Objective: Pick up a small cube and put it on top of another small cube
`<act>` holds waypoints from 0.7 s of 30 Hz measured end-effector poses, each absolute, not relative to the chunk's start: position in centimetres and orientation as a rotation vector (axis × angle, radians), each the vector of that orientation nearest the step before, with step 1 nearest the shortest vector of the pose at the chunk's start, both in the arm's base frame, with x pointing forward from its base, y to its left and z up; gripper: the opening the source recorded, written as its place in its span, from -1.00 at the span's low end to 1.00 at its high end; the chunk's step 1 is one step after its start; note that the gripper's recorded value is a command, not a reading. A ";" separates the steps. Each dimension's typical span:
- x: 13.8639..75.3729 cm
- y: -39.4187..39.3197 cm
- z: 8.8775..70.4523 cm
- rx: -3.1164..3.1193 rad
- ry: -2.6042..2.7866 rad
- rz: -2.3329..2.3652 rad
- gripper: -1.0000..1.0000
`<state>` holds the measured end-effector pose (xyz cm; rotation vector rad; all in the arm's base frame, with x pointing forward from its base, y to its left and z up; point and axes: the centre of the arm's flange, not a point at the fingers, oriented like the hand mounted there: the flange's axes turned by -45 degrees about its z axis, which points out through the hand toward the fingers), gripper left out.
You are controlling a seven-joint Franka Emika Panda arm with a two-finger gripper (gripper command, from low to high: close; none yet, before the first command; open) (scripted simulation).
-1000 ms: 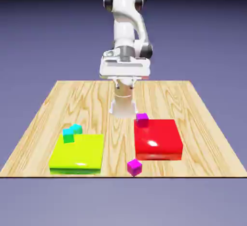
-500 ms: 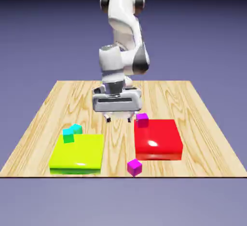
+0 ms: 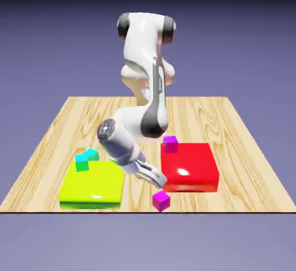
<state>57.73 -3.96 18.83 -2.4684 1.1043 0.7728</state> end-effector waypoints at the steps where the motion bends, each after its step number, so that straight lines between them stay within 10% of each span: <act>1: 57.9 -3.9 17.8 -2.437 1.123 0.827 0.00; 7: 56.9 -1.6 10.9 -2.345 1.168 0.976 0.00; 8: 56.2 -0.8 9.3 -2.346 1.169 0.977 -1.00; 21: 59.9 -8.1 15.0 -2.353 1.303 0.495 -1.00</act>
